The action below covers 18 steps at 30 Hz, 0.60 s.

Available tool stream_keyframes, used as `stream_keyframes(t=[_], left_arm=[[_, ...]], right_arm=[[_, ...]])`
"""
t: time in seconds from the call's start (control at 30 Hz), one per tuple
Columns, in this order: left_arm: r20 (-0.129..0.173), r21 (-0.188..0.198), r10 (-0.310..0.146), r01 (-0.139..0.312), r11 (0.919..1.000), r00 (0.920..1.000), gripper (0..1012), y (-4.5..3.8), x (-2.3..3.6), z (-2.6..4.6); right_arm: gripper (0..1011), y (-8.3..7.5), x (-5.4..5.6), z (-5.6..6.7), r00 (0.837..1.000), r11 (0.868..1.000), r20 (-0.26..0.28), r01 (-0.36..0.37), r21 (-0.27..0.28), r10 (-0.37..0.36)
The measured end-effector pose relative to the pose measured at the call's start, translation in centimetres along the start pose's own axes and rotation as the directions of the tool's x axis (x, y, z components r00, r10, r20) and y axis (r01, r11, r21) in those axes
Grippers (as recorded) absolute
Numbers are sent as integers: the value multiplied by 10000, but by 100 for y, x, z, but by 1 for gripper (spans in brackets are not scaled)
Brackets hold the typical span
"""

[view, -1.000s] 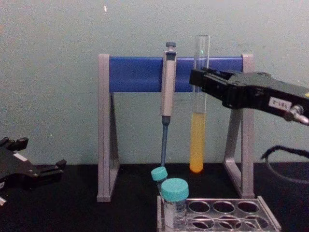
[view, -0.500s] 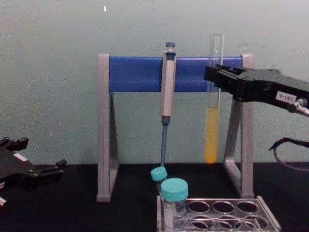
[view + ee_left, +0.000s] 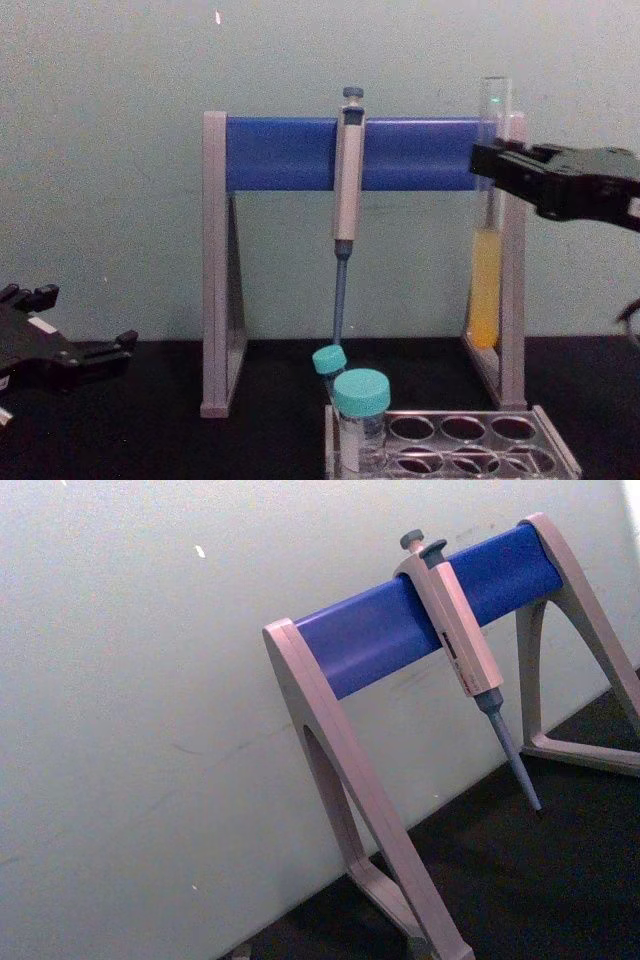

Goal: Pick up the test tube from the test tube rack, shake it, then place it back into the test tube rack.

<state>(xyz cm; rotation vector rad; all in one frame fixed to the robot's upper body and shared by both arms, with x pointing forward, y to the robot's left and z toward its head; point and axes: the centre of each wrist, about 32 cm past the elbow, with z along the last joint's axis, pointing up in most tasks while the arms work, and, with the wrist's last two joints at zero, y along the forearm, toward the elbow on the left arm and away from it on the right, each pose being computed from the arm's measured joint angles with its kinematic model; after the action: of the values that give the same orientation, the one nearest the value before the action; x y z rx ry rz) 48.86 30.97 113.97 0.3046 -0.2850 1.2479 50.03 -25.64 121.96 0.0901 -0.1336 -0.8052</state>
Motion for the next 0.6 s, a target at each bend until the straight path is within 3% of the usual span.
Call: stream_keyframes(t=[0.17, 0.27, 0.37, 0.6], left_arm=[[-1, -1, 0, 0, 10000, 10000, 1001, 0, 0, 0], [-1, 0, 0, 0, 10000, 10000, 1001, 0, 0, 0], [0, 0, 0, 0, 10000, 10000, 1001, 0, 0, 0], [0, 0, 1, -1, 10000, 10000, 1001, 0, 0, 0]], right_arm=[[218, -183, -104, 6, 9996, 9996, -8, -282, 18, 282], [218, -203, -166, -5, 9984, 9985, -76, -552, 34, 552], [218, -146, -254, -30, 9949, 9951, -210, -990, 69, 991], [218, 56, -291, -54, 9913, 9919, -362, -1260, 157, 1265]])
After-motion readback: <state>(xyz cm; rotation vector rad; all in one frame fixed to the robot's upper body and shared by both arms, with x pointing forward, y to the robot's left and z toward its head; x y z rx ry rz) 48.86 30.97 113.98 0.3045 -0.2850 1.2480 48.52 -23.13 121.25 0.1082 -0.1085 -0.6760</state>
